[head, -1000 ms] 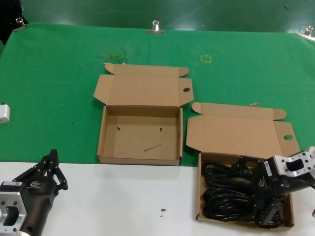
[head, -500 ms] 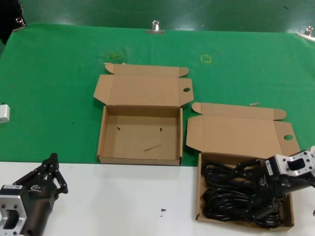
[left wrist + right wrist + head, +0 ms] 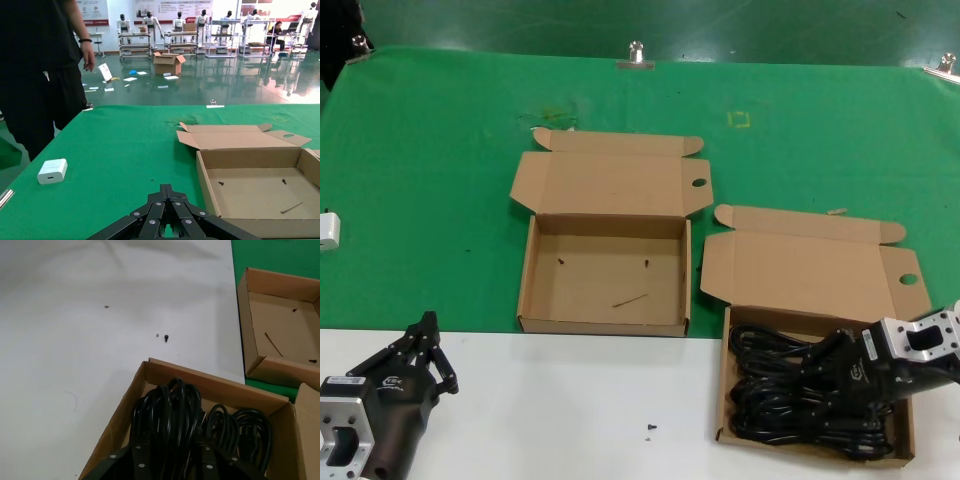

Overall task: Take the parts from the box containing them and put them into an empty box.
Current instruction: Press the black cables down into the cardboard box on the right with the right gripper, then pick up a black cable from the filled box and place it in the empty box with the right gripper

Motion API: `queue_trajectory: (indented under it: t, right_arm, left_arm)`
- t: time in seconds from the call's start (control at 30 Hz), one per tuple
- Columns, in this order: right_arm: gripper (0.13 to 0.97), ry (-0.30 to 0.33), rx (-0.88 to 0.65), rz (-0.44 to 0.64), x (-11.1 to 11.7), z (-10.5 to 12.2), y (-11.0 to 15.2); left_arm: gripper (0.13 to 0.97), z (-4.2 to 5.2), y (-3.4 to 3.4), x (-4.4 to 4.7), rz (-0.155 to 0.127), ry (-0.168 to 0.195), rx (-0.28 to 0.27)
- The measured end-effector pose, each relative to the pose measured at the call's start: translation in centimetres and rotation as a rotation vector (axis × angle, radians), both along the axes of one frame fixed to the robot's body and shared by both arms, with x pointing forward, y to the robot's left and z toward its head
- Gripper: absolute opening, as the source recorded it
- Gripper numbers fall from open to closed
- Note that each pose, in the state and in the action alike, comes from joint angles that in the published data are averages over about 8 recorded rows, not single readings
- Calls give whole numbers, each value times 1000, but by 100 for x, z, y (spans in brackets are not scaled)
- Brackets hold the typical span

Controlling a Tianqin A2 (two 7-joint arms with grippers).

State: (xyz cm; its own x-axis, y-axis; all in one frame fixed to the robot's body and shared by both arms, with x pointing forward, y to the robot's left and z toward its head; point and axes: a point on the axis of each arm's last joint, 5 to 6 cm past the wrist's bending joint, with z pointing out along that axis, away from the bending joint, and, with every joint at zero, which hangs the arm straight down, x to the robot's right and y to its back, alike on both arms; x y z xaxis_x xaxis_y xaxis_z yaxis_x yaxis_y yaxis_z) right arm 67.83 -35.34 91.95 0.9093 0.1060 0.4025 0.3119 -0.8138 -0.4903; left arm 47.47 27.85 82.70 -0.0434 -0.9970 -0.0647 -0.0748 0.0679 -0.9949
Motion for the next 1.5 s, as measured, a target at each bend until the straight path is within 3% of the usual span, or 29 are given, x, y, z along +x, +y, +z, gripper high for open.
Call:
queue_trajectory:
  t: [0.23, 0.53, 1.03, 1.5]
  right_arm:
    - [282, 1, 1, 0, -20, -7, 0]
    - [234, -12, 10, 20, -79, 70, 9]
    - [230, -65, 107, 7, -132, 564, 13]
    - [230, -157, 216, -33, 263, 666, 263]
  left_arm:
    - [139, 0, 0, 0, 0, 0, 0]
    - [139, 0, 0, 0, 0, 0, 0]
    - [139, -3, 0, -3, 0, 1, 0]
    - [139, -5, 0, -6, 0, 2, 0]
